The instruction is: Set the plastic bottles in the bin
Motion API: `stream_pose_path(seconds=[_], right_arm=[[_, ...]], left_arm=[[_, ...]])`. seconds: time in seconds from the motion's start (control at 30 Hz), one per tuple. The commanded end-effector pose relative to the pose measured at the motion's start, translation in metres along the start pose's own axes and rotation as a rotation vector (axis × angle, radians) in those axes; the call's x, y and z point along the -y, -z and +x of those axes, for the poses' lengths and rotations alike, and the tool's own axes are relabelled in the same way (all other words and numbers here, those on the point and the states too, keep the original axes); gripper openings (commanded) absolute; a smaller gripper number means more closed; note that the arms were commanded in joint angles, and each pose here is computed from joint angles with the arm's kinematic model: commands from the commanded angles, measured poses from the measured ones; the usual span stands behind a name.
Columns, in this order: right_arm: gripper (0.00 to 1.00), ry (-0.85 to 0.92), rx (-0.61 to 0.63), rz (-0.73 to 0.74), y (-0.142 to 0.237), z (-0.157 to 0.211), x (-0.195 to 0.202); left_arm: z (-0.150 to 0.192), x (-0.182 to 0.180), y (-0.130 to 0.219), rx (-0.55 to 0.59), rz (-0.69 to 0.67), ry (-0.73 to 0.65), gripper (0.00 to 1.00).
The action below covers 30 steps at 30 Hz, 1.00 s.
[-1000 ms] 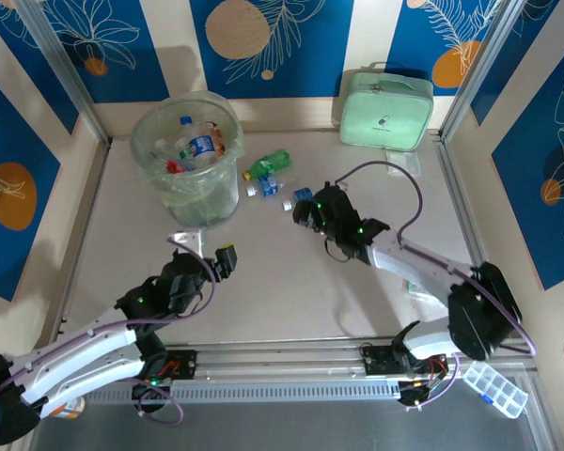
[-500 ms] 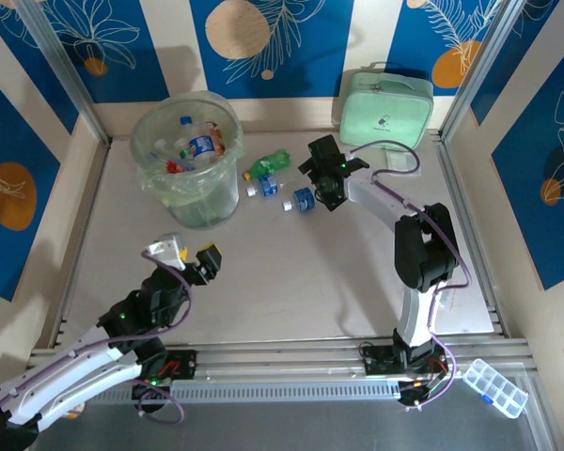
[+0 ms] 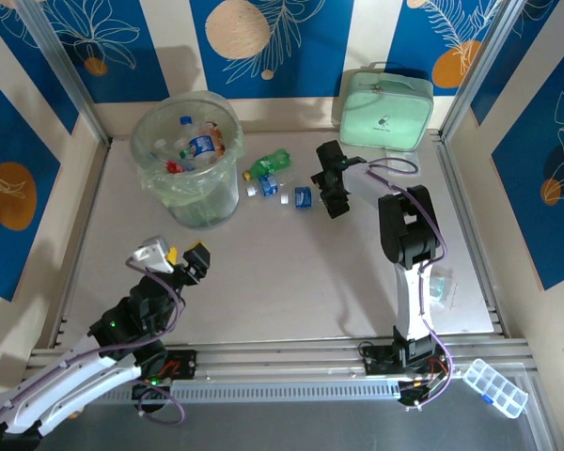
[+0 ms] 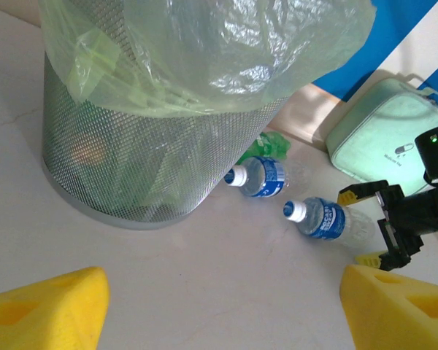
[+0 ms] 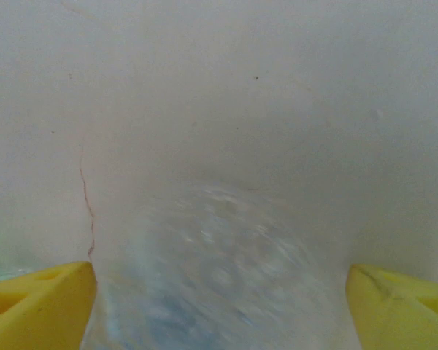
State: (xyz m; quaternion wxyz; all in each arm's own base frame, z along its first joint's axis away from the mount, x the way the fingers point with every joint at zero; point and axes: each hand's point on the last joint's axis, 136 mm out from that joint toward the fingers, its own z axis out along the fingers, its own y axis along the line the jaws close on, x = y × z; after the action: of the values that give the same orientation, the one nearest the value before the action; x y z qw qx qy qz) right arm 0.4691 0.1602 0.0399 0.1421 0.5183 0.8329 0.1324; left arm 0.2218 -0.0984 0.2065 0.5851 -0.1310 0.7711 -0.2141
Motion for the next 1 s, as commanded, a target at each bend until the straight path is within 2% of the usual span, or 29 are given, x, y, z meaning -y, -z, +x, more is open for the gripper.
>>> stream_pose_path(seconds=[0.0, 0.23, 0.43, 0.5, 0.8, 0.87, 0.97], right_arm=[[0.83, -0.02, -0.027, 0.006, -0.008, 0.009, -0.003], [0.71, -0.017, -0.023, 0.021, -0.021, 0.008, 0.006], [0.57, 0.003, -0.009, -0.008, -0.011, 0.006, 0.006], [0.55, 0.009, -0.003, -0.015, -0.006, 0.005, 0.007], [0.51, 0.082, 0.003, -0.074, 0.031, 0.011, 0.019], [0.46, 0.107, 0.003, -0.099, 0.043, 0.016, 0.024], [0.45, 0.166, 0.032, -0.125, 0.067, 0.024, 0.028]], left_arm=[[0.002, -0.003, -0.001, 0.003, -0.016, -0.013, 0.82], [0.001, -0.004, -0.002, 0.013, -0.023, -0.016, 0.82], [0.002, -0.005, -0.003, 0.01, -0.037, -0.025, 0.83], [0.002, -0.005, -0.004, 0.009, -0.037, -0.027, 0.83], [0.005, -0.001, -0.007, -0.003, -0.035, -0.04, 0.85], [0.005, -0.001, -0.007, -0.009, -0.036, -0.036, 0.85], [0.003, -0.003, -0.005, -0.006, -0.04, -0.025, 0.85]])
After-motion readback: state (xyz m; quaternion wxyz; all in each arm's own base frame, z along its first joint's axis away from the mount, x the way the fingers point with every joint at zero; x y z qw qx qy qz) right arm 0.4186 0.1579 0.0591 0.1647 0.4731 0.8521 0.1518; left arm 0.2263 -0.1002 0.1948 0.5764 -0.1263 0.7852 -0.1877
